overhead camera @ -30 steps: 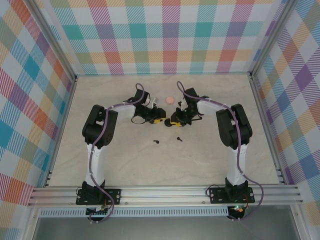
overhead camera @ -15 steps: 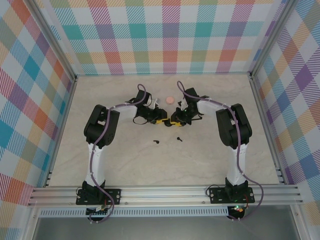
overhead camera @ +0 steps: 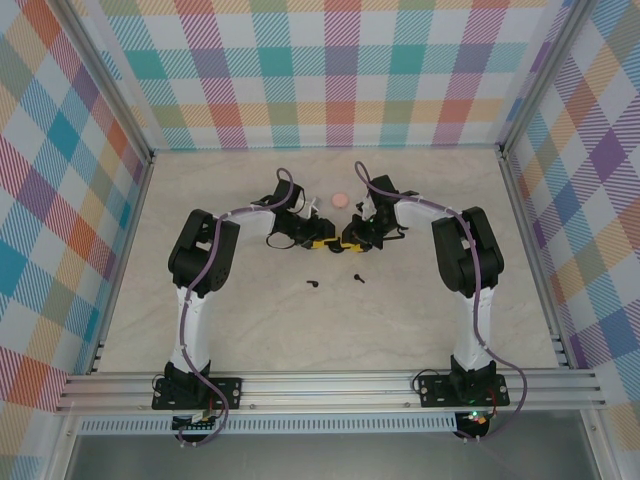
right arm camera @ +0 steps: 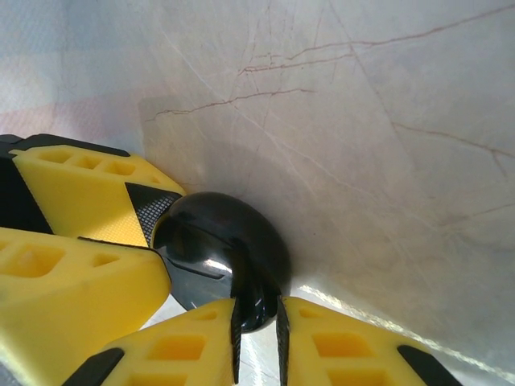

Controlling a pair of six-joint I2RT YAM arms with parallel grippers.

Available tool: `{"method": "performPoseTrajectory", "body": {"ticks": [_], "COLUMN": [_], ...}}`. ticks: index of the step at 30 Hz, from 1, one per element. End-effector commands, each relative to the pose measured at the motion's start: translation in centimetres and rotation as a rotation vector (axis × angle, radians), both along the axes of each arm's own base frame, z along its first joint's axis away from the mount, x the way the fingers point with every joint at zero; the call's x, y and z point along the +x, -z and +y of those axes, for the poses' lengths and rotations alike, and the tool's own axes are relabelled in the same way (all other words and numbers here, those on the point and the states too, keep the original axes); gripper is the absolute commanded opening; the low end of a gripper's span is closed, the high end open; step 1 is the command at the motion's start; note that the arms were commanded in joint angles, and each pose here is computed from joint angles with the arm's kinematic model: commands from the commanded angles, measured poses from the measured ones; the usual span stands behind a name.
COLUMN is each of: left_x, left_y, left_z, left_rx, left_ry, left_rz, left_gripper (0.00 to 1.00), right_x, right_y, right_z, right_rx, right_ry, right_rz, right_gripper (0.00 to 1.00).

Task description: Insert wireless bluetooth earbuds into charging case

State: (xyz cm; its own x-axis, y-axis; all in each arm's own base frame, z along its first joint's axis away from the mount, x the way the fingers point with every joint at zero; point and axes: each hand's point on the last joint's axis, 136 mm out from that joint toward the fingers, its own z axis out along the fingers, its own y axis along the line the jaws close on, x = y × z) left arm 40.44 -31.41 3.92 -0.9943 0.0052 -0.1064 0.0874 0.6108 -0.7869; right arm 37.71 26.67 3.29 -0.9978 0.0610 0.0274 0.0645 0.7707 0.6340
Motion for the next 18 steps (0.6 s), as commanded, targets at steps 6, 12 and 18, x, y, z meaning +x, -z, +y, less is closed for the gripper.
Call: {"method": "performPoseTrajectory", "body": {"ticks": [6, 12, 18], "left_x": [-2.28, -2.40, -2.50], "left_y": [-1.44, -1.52, -1.11], "left_z": [-1.60, -1.61, -1.58], "left_rx": [-0.053, -0.060, -0.059], "left_ry": [0.055, 0.053, 0.046], "left_rz": [0.060, 0.059, 0.070], "left_gripper": [0.37, 0.37, 0.34], "right_x": [0.26, 0.30, 0.27], "right_y": [1.35, 1.32, 1.24], "right_z": [0.21, 0.28, 0.28], "right_rx": [0.000, 0.012, 0.019], "right_ry": [0.011, 0.016, 0.019], "right_rz": [0.023, 0.026, 0.027], "right_gripper": [0.22, 0.22, 0.22]}}
